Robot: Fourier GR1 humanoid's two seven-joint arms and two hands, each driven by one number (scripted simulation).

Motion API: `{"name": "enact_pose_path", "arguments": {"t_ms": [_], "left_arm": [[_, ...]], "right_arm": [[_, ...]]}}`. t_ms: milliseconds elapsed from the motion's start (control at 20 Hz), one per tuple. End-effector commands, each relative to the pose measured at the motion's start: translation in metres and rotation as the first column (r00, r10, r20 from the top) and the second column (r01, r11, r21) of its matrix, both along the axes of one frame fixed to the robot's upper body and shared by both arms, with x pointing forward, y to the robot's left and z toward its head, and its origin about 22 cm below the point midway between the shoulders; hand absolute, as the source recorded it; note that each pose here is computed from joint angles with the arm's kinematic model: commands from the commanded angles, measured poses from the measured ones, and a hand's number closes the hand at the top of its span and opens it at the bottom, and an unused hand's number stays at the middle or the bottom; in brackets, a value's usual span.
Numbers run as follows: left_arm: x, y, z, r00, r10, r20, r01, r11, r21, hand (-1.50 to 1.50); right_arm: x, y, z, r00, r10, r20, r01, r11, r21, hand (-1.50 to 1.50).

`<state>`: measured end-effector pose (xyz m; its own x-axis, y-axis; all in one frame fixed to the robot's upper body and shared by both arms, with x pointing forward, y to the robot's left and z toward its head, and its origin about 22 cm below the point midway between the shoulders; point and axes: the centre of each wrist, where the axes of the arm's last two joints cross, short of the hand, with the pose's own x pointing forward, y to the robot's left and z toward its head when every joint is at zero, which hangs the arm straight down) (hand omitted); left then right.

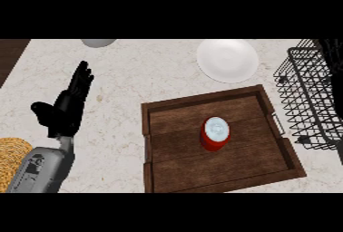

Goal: Pick the can from the tray and place it in the tiered basket

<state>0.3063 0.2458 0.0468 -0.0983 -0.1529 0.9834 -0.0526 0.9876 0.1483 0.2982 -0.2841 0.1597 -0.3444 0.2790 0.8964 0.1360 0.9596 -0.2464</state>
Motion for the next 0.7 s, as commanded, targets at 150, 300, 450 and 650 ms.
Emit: {"name": "enact_pose_path", "arguments": {"t_ms": [150, 300, 450, 650], "left_arm": [[-0.029, 0.05, -0.039, 0.965, 0.102, -0.242, -0.082, 0.993, 0.089, 0.0], [-0.035, 0.053, -0.053, 0.941, 0.155, -0.302, -0.141, 0.988, 0.066, 0.0], [-0.066, 0.089, -0.071, 0.888, 0.142, -0.438, -0.112, 0.989, 0.093, 0.0], [-0.068, 0.102, -0.066, 0.886, 0.145, -0.441, -0.11, 0.989, 0.103, 0.0]], "right_arm": [[-0.025, 0.04, -0.095, 0.979, 0.124, -0.159, -0.009, 0.815, 0.579, 1.5], [-0.028, 0.008, -0.088, 0.956, -0.274, -0.109, 0.266, 0.646, 0.715, 1.5], [-0.062, 0.077, -0.142, 0.999, -0.045, -0.007, 0.036, 0.679, 0.733, -1.5], [-0.092, 0.056, -0.19, 0.918, -0.19, -0.348, 0.287, 0.924, 0.252, -1.5]]}}
